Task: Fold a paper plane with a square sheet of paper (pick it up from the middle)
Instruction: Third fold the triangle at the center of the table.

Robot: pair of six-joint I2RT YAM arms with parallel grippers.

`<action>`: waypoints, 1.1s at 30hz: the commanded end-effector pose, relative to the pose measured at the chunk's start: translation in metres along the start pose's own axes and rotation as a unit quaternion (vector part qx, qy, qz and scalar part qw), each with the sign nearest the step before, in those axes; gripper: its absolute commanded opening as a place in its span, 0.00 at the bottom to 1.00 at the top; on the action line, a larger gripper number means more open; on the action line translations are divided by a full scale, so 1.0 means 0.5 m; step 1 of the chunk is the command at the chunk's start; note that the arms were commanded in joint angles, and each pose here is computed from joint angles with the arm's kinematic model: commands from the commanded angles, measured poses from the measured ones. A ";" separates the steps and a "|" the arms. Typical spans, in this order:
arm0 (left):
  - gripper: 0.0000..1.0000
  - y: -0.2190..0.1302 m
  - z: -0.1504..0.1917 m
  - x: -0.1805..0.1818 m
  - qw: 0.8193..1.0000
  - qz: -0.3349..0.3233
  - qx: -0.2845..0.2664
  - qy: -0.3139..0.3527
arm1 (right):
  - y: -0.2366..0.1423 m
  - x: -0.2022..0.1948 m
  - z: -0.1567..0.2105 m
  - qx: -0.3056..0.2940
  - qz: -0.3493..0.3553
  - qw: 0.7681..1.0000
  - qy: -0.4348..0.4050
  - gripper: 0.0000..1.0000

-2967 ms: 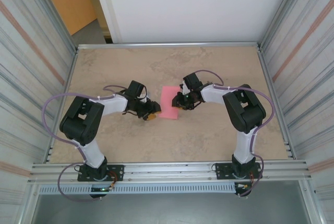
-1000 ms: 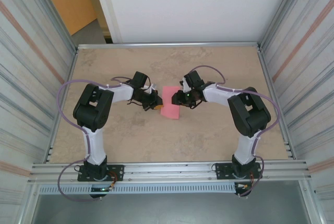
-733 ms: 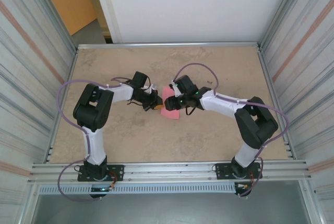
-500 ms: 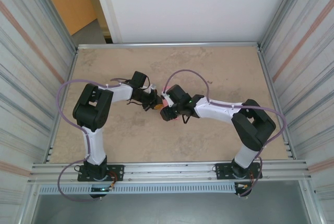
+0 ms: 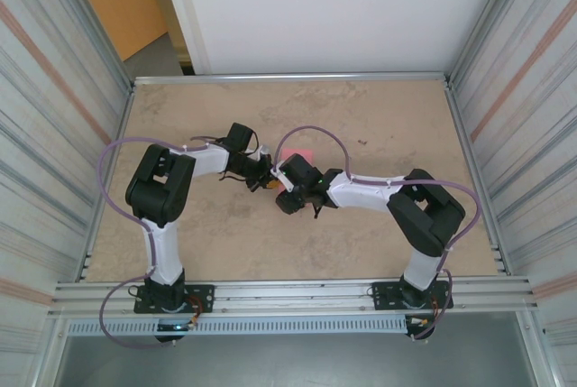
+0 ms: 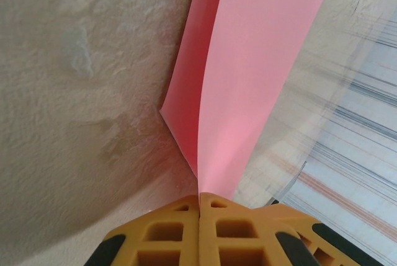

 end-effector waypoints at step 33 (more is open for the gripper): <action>0.18 -0.092 -0.031 0.002 0.998 0.035 -0.047 -0.022 | -0.035 0.014 -0.017 -0.030 -0.103 0.994 0.037 0.08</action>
Point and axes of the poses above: each hand's point on the last joint's axis, 136 mm out from that joint toward the fingers, its own y axis out along the fingers, its own x axis along the line the jaws close on, z = x × y, the point moved 1 cm from there along -y, back along the fingers, and after that the axes turned 8 degrees about -y, right-handed, at the moved point
